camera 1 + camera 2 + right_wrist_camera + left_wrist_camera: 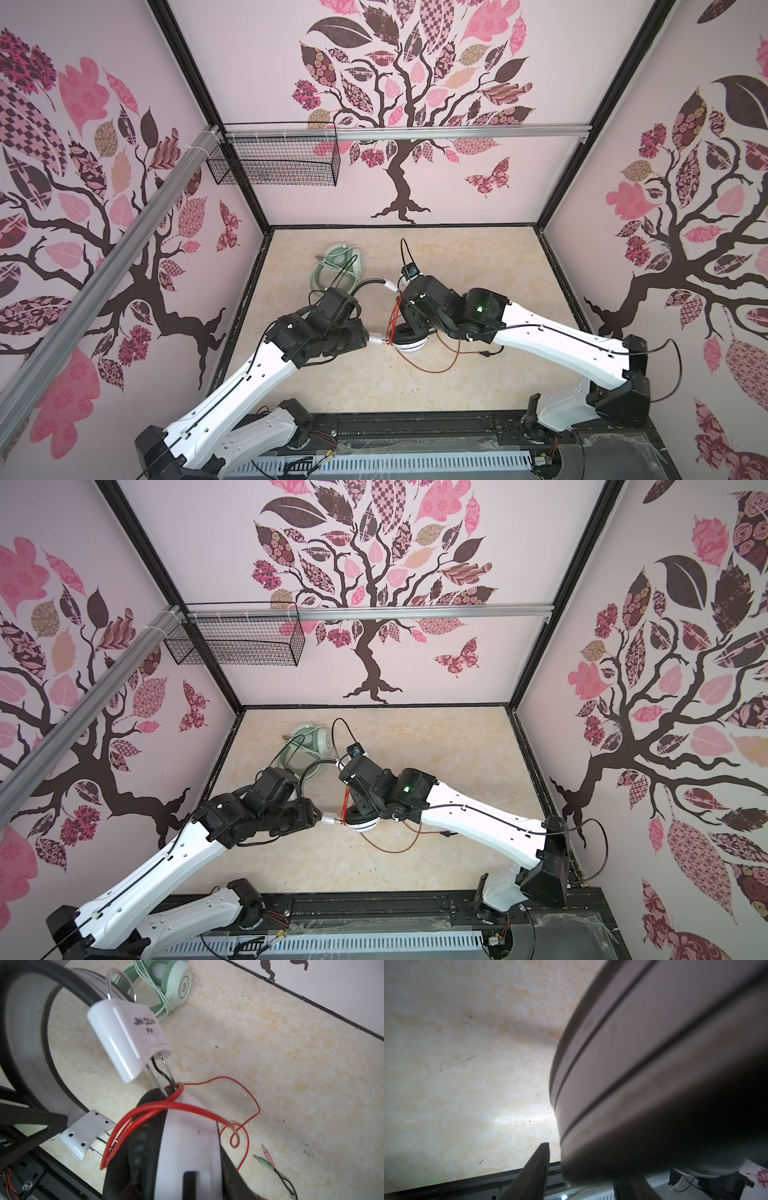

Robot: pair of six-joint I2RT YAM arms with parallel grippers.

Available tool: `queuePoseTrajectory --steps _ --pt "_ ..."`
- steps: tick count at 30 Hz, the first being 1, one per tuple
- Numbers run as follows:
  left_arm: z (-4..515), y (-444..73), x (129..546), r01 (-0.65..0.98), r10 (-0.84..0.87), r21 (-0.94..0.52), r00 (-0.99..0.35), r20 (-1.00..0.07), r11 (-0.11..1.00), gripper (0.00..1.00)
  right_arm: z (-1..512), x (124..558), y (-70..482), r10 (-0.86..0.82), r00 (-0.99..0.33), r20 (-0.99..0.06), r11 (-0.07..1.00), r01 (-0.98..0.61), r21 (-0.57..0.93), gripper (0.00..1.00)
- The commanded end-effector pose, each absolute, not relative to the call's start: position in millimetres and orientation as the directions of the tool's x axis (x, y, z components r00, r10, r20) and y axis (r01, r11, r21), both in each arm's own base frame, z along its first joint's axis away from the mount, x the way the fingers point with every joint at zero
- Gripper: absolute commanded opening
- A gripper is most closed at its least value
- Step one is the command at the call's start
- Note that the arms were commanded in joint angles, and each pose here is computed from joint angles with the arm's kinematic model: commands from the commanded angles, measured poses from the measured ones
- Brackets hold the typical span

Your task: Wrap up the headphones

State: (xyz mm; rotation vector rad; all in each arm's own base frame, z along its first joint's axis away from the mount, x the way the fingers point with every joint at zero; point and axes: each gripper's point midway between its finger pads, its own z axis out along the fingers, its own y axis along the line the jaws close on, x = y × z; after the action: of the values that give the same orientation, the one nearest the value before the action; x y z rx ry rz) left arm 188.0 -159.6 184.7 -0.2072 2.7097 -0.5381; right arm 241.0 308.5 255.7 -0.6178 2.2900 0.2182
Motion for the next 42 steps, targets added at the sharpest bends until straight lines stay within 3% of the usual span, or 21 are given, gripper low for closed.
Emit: queuePoseTrajectory --steps 1,9,15,17,18,20,23,33,37,42 --pt "168.1 -152.2 189.0 -0.104 -0.222 -0.343 -0.919 -0.325 0.934 0.48 294.6 251.8 325.2 -0.228 -0.585 -0.779 0.883 -0.461 0.088 0.02" --pt "173.7 -118.1 200.0 -0.166 -0.236 -0.194 -0.872 -0.429 0.967 0.49 292.0 243.0 328.9 -0.23 -0.606 -0.761 0.861 -0.491 0.131 0.02" --pt "187.0 -107.3 204.4 -0.181 -0.246 -0.177 -0.837 -0.489 0.967 0.53 289.3 237.9 332.4 -0.215 -0.628 -0.748 0.844 -0.504 0.181 0.02" --pt "187.3 -110.9 203.3 -0.173 -0.246 -0.192 -0.844 -0.477 0.966 0.46 290.9 237.0 334.3 -0.206 -0.632 -0.747 0.839 -0.507 0.197 0.01" --pt "187.5 -113.5 202.9 -0.167 -0.246 -0.203 -0.847 -0.471 0.965 0.39 290.8 236.8 335.0 -0.204 -0.634 -0.746 0.838 -0.508 0.202 0.01" --pt "188.0 -117.5 201.7 -0.157 -0.245 -0.222 -0.853 -0.461 0.962 0.16 291.8 236.7 335.5 -0.204 -0.633 -0.747 0.836 -0.51 0.203 0.01" --pt "191.4 -118.6 201.1 -0.151 -0.243 -0.229 -0.854 -0.46 0.962 0.0 290.2 235.9 335.2 -0.213 -0.631 -0.746 0.834 -0.516 0.198 0.01" --pt "212.8 -107.2 194.6 -0.114 -0.182 -0.169 -0.861 -0.475 0.979 0.0 257.8 201.0 336.1 -0.474 -0.505 -0.721 0.665 -0.742 0.082 0.1" --pt "224.6 -111.8 194.9 -0.086 -0.167 -0.186 -0.862 -0.478 0.979 0.0 245.1 193.1 332.2 -0.542 -0.446 -0.712 0.67 -0.741 -0.046 0.11" --pt "228.1 -116.3 201.2 -0.084 -0.161 -0.178 -0.864 -0.477 0.98 0.0 247.3 186.2 340.8 -0.526 -0.447 -0.723 0.677 -0.735 -0.039 0.1"
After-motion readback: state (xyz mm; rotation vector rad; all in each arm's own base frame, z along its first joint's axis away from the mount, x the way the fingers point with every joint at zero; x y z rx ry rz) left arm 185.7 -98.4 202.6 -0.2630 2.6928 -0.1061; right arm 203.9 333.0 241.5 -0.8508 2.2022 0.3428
